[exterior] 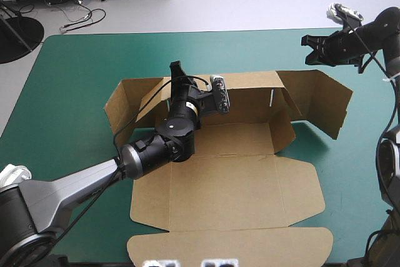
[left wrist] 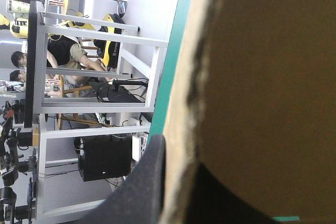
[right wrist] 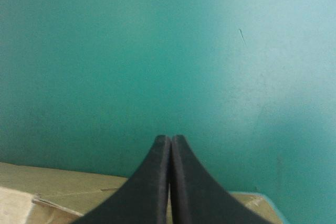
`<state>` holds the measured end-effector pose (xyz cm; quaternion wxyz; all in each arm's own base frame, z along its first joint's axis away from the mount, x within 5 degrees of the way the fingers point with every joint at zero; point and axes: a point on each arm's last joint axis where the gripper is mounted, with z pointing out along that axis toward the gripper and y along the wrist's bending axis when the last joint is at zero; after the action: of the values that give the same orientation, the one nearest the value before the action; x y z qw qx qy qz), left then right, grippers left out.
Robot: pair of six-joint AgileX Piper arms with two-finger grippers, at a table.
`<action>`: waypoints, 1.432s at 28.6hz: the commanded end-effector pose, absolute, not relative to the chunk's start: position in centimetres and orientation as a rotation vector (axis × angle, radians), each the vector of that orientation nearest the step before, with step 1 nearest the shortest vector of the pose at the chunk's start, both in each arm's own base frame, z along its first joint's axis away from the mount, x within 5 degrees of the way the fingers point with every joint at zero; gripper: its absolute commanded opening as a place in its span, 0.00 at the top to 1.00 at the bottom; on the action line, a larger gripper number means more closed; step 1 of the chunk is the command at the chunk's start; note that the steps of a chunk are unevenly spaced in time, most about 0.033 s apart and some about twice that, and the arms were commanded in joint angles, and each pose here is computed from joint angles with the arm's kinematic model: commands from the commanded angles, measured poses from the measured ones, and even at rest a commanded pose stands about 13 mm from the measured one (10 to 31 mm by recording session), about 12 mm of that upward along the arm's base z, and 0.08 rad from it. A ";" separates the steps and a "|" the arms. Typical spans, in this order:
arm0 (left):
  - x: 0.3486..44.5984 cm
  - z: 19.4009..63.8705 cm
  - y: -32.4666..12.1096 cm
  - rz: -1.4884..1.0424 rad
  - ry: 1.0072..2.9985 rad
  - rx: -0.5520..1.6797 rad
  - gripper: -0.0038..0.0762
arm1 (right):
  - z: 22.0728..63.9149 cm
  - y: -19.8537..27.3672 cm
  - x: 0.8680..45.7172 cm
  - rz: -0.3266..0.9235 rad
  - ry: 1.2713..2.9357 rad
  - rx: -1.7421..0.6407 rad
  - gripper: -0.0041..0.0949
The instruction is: Fold the box
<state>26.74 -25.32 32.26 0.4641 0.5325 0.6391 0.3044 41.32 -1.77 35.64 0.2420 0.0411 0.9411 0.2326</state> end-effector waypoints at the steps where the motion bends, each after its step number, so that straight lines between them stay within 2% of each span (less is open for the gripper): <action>1: 26.2 35.4 -24.6 0.750 1.509 1.219 0.96 | 37.9 -1.3 39.2 0.636 2.531 0.074 0.98; 6: 26.2 35.4 -24.6 0.755 1.512 1.216 0.96 | 36.8 -1.1 37.7 0.628 2.582 0.033 0.98; 14: 26.2 35.4 -24.5 0.758 1.527 1.210 0.96 | 38.1 -0.6 34.3 0.608 2.562 -0.030 0.98; 22: 26.1 34.9 -24.5 0.712 1.581 1.204 0.96 | 35.3 0.1 31.9 0.664 2.610 -0.122 0.98; 31: 26.6 32.5 -25.4 0.733 1.636 1.291 0.96 | 32.4 1.3 31.5 0.809 2.396 -0.193 0.98; 39: 27.0 31.2 -25.7 0.744 1.675 1.310 0.96 | 28.7 1.7 29.7 0.755 2.272 -0.251 0.98; 41: 27.0 31.2 -25.7 0.751 1.667 1.312 0.96 | 28.3 2.0 28.9 0.755 2.181 -0.308 0.98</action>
<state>27.45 -25.88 30.38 0.4231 0.5422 0.6492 0.3249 29.57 1.60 26.30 0.3239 -0.0987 0.8952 0.2898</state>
